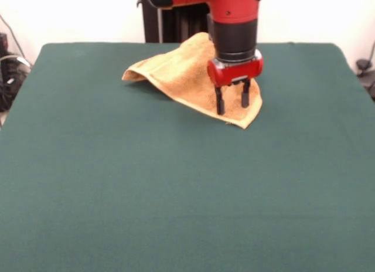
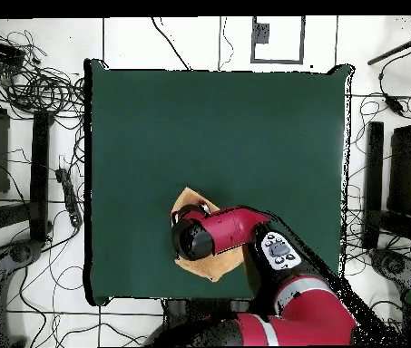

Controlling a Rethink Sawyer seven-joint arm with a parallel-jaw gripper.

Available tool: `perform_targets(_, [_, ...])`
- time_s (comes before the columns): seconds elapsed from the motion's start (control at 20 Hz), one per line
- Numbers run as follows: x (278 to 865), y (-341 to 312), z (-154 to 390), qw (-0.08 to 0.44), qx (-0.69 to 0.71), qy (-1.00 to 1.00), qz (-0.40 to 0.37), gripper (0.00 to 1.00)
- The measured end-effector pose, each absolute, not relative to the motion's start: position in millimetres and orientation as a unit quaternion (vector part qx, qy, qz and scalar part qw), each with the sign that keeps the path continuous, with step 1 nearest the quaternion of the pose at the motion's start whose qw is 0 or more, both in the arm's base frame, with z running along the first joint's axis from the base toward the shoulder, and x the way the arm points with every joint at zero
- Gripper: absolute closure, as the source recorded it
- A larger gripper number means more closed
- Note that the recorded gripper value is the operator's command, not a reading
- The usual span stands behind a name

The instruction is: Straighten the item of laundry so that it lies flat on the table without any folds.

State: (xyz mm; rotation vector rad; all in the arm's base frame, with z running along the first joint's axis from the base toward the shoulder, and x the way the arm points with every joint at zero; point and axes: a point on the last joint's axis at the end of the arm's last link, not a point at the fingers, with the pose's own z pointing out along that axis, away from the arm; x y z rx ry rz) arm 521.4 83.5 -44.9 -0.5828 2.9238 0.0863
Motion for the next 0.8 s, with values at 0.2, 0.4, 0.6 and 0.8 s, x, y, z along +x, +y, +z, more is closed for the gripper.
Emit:
perform_targets(0.2, [523,82,-45,0.081,-0.199,0.976,0.036,0.0])
perform_targets(0.4, [526,77,-45,0.083,-0.202,0.975,0.041,1.0])
perform_targets(0.6, [530,72,-46,0.087,-0.198,0.975,0.043,1.0])
perform_targets(0.8, [530,71,-46,0.089,-0.201,0.975,0.045,1.0])
